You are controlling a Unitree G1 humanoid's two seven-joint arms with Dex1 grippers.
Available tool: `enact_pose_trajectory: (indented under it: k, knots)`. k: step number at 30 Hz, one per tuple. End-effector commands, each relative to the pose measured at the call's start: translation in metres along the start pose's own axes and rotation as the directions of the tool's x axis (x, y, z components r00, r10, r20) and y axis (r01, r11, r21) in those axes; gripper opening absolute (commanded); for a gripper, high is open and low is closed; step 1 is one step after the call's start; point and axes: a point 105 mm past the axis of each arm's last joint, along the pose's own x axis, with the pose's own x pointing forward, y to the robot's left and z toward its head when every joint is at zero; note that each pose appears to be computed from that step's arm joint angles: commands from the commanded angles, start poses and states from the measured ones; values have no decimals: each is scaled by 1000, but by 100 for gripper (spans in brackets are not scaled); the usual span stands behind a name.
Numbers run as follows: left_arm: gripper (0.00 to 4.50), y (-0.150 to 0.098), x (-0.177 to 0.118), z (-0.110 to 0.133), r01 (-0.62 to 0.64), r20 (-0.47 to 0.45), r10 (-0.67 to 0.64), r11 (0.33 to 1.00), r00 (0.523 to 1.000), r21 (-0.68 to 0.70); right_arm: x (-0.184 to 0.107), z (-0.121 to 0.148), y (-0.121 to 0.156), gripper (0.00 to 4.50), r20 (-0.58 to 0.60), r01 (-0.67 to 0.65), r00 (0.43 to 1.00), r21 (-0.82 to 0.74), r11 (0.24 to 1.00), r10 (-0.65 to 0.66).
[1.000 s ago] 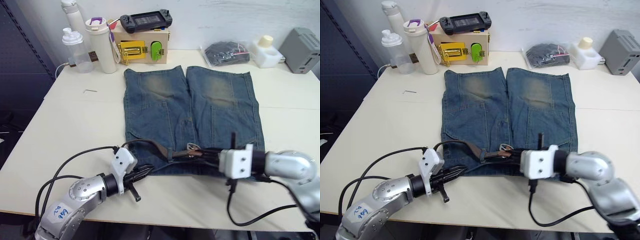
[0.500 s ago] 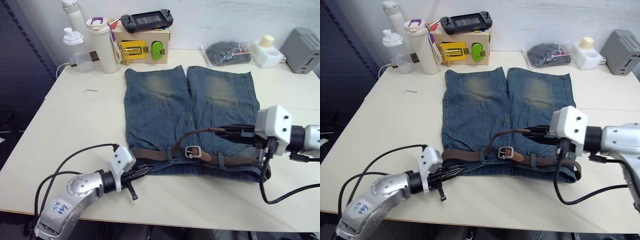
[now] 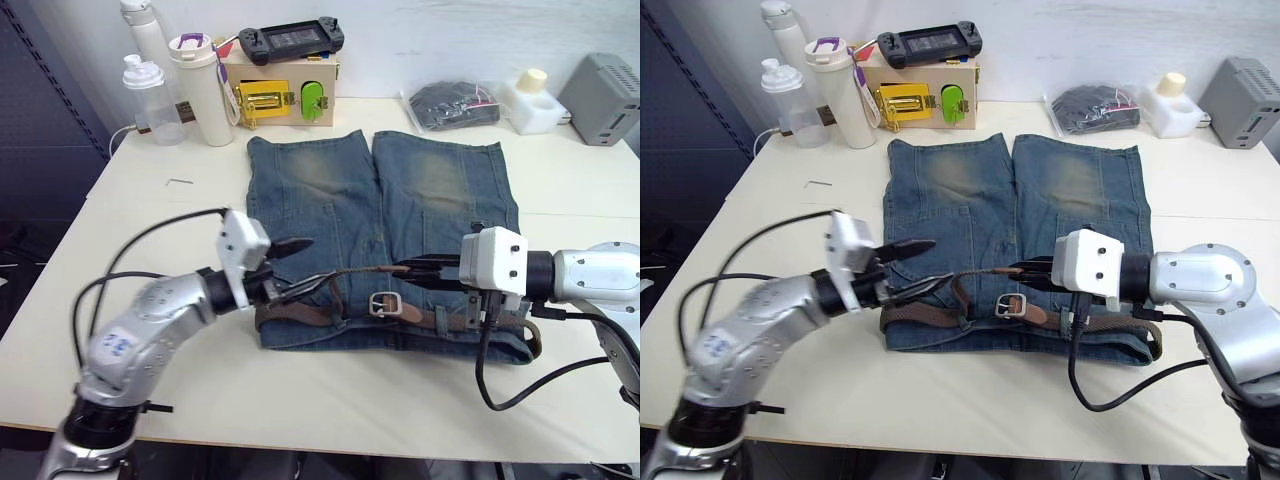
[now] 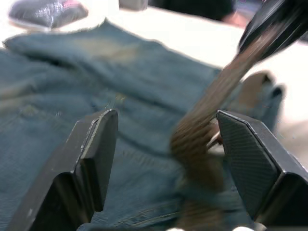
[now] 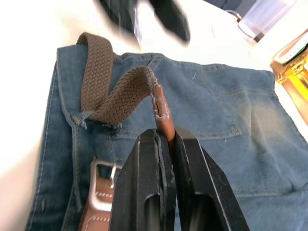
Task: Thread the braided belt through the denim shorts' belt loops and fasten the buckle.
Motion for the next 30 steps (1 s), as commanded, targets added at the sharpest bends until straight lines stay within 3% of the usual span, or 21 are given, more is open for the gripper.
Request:
enact_pose_trajectory:
  k: [1, 6, 9, 15, 18, 21, 23, 28, 30]
  knots:
    - [364, -2, 5, -1, 7, 19, -9, 996, 1000, 93, 0, 10, -2, 0, 32, -1, 999, -23, 1000, 2]
    - [364, -1, 10, 0, -6, 62, 0, 996, 998, 93, -1, 13, -2, 0, 43, 2, 999, -10, 1000, -2]
    - [272, -2, 10, 2, -7, 90, -1, 996, 996, 88, -1, 11, -2, 0, 36, 3, 999, -1, 1000, -3]
    - [3, -9, 6, 2, 12, 108, -21, 996, 994, 86, -1, 8, -4, 0, 28, 26, 999, 62, 998, -28]
    - [3, -9, 6, -1, 5, 100, -14, 996, 995, 87, -1, 7, -4, 0, 27, 33, 999, 83, 996, -35]
    - [0, -9, 6, -2, -9, 96, 1, 996, 995, 88, -1, 2, -7, 112, 12, 59, 998, 123, 991, -61]
    - [0, -5, 5, -2, -41, 99, 34, 996, 994, 73, -4, -4, -8, 209, -8, 91, 996, 182, 979, -91]
    - [0, 0, 4, 15, -81, 155, 72, 995, 985, 51, -3, -20, 22, 444, -98, 59, 994, 165, 984, -44]
    - [0, 2, 5, 26, -84, 186, 74, 996, 980, 42, 2, -25, 34, 444, -112, 53, 993, 167, 984, -35]
